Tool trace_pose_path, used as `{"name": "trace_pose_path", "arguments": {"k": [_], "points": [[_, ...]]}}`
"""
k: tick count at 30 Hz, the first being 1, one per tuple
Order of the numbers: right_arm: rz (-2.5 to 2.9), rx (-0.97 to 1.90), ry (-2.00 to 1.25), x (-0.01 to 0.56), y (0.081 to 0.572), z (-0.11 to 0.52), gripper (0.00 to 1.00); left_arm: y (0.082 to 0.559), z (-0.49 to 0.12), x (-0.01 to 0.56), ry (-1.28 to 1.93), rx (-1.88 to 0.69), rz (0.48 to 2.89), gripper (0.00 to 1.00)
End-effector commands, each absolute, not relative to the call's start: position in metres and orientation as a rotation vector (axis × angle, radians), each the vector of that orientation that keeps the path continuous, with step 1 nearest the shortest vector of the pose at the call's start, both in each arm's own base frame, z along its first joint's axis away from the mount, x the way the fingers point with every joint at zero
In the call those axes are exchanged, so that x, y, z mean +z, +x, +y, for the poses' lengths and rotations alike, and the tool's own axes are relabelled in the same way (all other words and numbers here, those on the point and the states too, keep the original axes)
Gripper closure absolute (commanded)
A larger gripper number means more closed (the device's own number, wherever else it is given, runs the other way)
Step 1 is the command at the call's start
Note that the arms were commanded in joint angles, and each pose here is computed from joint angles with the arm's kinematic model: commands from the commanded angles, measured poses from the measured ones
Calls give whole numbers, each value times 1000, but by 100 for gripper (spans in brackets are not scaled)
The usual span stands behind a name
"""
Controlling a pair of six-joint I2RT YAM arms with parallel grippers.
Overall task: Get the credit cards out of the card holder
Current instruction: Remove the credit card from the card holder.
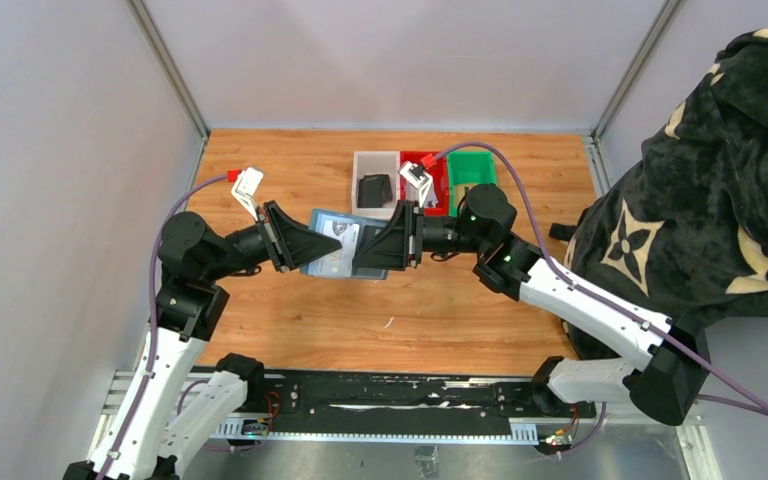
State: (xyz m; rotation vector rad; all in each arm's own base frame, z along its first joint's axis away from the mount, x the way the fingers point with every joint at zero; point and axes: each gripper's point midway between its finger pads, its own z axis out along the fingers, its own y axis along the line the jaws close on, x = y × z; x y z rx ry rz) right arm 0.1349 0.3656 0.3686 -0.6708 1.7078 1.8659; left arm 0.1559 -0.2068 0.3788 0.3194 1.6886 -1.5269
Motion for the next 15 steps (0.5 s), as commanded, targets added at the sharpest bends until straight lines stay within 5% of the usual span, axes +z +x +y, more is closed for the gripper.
{"name": "trace_pose_path", "arguments": {"k": [1,15], "points": [[1637,1929,-692,382,129,369,60,149,-209,388,351,-1564,1653,100],[1566,1973,-691,390,124,366,98,146,-210,389,360,-1590,1662,95]]}}
